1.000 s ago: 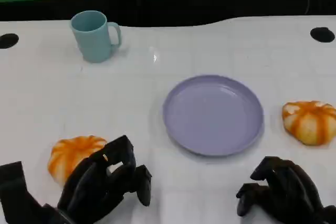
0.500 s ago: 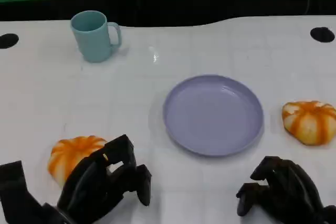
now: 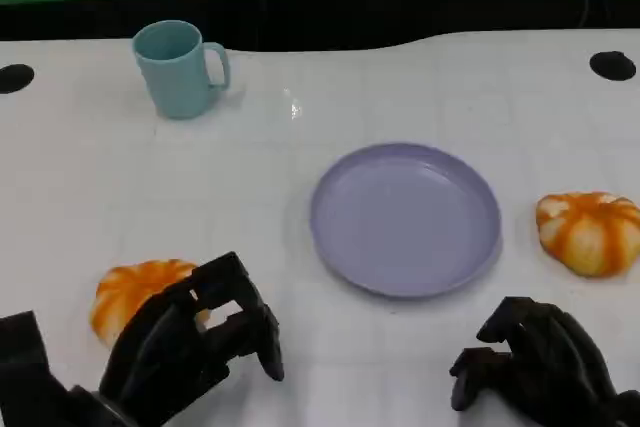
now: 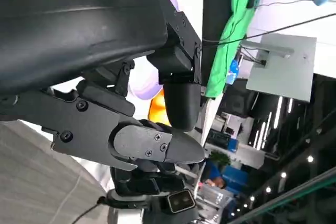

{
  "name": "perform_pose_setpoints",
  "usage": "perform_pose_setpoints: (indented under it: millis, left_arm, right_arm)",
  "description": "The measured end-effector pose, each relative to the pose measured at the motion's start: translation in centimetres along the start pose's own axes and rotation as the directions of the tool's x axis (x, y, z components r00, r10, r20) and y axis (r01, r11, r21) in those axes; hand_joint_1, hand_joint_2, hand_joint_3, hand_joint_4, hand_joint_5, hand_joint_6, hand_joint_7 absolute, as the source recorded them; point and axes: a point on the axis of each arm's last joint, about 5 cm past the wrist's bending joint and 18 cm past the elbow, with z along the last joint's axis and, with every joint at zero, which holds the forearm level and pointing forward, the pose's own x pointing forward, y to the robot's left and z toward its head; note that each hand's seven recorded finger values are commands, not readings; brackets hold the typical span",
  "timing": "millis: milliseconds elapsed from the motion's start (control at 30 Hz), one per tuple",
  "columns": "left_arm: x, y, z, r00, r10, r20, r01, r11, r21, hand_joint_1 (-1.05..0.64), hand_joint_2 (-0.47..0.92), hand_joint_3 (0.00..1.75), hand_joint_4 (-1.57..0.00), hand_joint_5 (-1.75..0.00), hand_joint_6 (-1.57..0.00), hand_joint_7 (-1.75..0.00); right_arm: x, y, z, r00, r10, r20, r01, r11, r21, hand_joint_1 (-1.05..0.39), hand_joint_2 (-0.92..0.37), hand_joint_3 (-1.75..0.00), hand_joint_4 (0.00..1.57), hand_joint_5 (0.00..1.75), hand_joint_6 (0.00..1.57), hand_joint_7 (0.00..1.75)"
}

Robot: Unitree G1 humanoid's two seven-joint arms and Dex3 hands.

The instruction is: Grasp the bread from the table and place it into the plate.

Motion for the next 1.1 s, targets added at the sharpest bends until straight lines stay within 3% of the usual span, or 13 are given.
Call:
perform_pose_setpoints:
  millis: [33, 100, 367, 500, 667, 733, 800, 900, 967, 1100]
  left_arm:
    - [0.0, 0.0, 0.0, 1.0, -0.001, 0.001, 0.001, 1.0, 0.002, -0.62, 0.92, 0.27, -0.57, -1.63, -0.61, -1.09]
    - [0.0, 0.0, 0.3, 1.0, 0.012, 0.0, -0.012, 0.998, 0.067, -0.59, 0.92, 0.29, -0.55, -1.55, -0.64, -0.92]
    - [-0.4, 0.4, 2.7, 0.999, 0.027, 0.044, -0.043, 0.908, 0.416, -0.59, 0.92, 0.25, -0.52, -1.35, -0.65, -0.61]
    - [-0.6, 0.5, 3.9, 0.999, 0.038, 0.03, -0.049, 0.848, 0.528, -0.58, 0.92, 0.24, -0.53, -1.21, -0.66, -0.45]
    - [-0.7, 0.7, 4.7, 0.999, 0.047, 0.022, -0.051, 0.8, 0.598, -0.58, 0.92, 0.24, -0.54, -1.18, -0.67, -0.42]
    - [-0.6, 0.5, 4.9, 0.999, 0.045, 0.009, -0.041, 0.779, 0.626, -0.56, 0.92, 0.16, -0.48, -1.08, -0.64, -0.27]
    - [-0.6, 0.3, 6.1, 0.999, 0.035, -0.036, 0.002, 0.688, 0.725, -0.56, 0.92, 0.14, -0.47, -1.06, -0.63, -0.24]
    - [-0.6, 0.1, 7.7, 0.998, 0.046, -0.039, 0.006, 0.575, 0.818, -0.57, 0.92, 0.09, -0.47, -1.01, -0.64, -0.18]
    - [-0.5, -0.2, 8.1, 0.997, 0.063, -0.033, -0.004, 0.506, 0.862, -0.64, 0.92, 0.13, -0.48, -0.89, -0.63, -0.1]
    - [-0.8, -0.8, 9.5, 0.994, 0.1, -0.053, 0.026, 0.253, 0.967, -0.68, 0.92, 0.12, -0.49, -0.64, -0.62, -0.02]
  right_arm:
    - [0.0, 0.0, 0.0, 1.0, 0.0, 0.0, 0.0, 1.0, 0.0, -1.04, -0.74, 0.0, 1.57, 0.74, 1.57, 0.37]
    - [0.0, 0.04, 0.0, 1.0, 0.001, 0.003, -0.001, 1.0, -0.002, -1.05, -0.73, 0.0, 1.57, 0.74, 1.57, 0.37]
    - [0.1, 0.17, 0.2, 1.0, 0.0, 0.003, 0.0, 1.0, -0.004, -1.04, -0.73, 0.0, 1.57, 0.74, 1.57, 0.36]
    - [0.1, 0.2, 0.2, 1.0, 0.0, 0.001, 0.0, 1.0, -0.002, -1.04, -0.73, 0.0, 1.57, 0.74, 1.57, 0.36]
    - [0.1, 0.23, 0.2, 1.0, -0.002, 0.002, 0.002, 1.0, -0.004, -1.04, -0.73, 0.0, 1.57, 0.75, 1.57, 0.37]
    - [0.1, 0.25, 0.2, 1.0, -0.001, 0.003, 0.001, 1.0, -0.004, -1.04, -0.75, -0.01, 1.57, 0.75, 1.57, 0.36]
    - [0.1, 0.27, 0.2, 1.0, 0.0, 0.004, 0.0, 1.0, -0.005, -1.03, -0.75, -0.01, 1.57, 0.75, 1.57, 0.36]
    - [0.1, 0.26, 0.2, 1.0, -0.001, 0.007, 0.001, 1.0, -0.009, -1.04, -0.74, 0.0, 1.57, 0.75, 1.57, 0.37]
    - [0.1, 0.28, 0.2, 1.0, -0.001, 0.007, 0.001, 1.0, -0.008, -1.04, -0.73, 0.0, 1.57, 0.75, 1.57, 0.37]
    - [0.1, 0.3, 0.2, 1.0, -0.003, 0.003, 0.003, 1.0, -0.003, -1.05, -0.73, 0.0, 1.57, 0.74, 1.57, 0.38]
